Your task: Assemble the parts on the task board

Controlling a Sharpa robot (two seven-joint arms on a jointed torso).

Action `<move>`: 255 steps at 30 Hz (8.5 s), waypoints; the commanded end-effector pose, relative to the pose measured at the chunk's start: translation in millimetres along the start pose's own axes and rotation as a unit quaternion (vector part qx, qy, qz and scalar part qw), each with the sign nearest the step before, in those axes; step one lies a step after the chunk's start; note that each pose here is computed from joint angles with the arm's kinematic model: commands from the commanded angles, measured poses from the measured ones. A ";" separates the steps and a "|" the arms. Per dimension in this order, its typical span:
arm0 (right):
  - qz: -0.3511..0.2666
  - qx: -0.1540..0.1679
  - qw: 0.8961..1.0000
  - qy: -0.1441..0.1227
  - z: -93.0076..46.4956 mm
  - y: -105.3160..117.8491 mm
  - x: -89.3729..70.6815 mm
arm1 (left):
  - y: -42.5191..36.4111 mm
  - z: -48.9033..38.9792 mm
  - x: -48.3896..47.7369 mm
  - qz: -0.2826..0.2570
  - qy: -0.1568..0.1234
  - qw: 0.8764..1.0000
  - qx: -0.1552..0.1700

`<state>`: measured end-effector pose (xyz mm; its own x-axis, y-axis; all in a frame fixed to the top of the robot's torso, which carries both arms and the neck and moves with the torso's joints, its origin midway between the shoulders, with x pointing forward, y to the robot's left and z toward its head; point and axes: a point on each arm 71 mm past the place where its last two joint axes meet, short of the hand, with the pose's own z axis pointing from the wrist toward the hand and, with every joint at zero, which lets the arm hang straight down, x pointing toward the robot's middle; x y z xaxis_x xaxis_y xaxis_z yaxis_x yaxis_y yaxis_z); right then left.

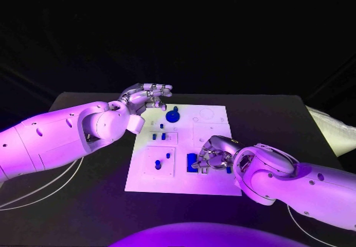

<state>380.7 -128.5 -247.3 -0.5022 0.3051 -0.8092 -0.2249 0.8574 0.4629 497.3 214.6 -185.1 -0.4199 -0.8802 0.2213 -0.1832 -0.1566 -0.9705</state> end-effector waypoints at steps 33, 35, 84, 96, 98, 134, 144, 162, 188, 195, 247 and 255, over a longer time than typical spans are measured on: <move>-0.013 0.008 1.000 0.010 3.8 -5.6 2.1 | -0.5 0.2 0.1 -0.001 0.009 1.000 0.003; 0.002 0.006 1.000 0.013 0.9 -8.5 1.0 | -0.6 -0.3 -0.8 0.000 0.009 1.000 0.003; -0.082 0.096 0.992 -0.013 -35.3 -76.3 -21.3 | -1.3 -2.5 -4.2 0.000 0.008 1.000 0.003; -0.101 0.096 0.990 0.003 -33.6 -74.9 -16.1 | -0.9 -2.2 -4.5 0.000 0.008 1.000 0.002; -0.104 0.096 0.990 0.006 -33.0 -74.7 -15.0 | -0.8 -2.1 -4.4 0.000 0.008 1.000 0.002; -0.224 0.067 0.972 0.037 -15.7 -57.7 3.5 | 0.0 -1.5 -1.9 0.006 0.016 1.000 -0.001; -0.150 0.056 0.987 -0.001 -19.4 -49.5 -0.2 | -0.1 -2.2 -2.7 0.007 0.016 1.000 -0.001; 0.050 0.074 0.996 0.013 -23.4 -44.2 0.7 | 0.1 -2.3 -2.5 0.007 0.016 1.000 -0.002; 0.071 0.077 0.994 0.027 -7.5 -34.8 8.4 | 0.6 -1.9 0.1 0.008 0.022 1.000 -0.005; 0.065 0.072 0.995 0.035 -7.1 -31.5 10.1 | 0.7 -1.9 -0.4 0.008 0.021 1.000 -0.006; 0.014 0.063 0.997 0.033 2.1 -38.9 12.6 | 1.1 -1.2 -2.2 0.009 0.020 1.000 -0.007; 0.018 0.051 0.998 0.020 -2.7 -39.6 8.8 | 1.1 -1.7 -3.7 0.009 0.018 1.000 -0.007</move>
<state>383.6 -159.4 -271.5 -0.5527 0.3250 -0.7674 -0.1103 0.8842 0.4538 497.8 220.0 -187.5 -0.4382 -0.8755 0.2039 -0.1923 -0.1304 -0.9726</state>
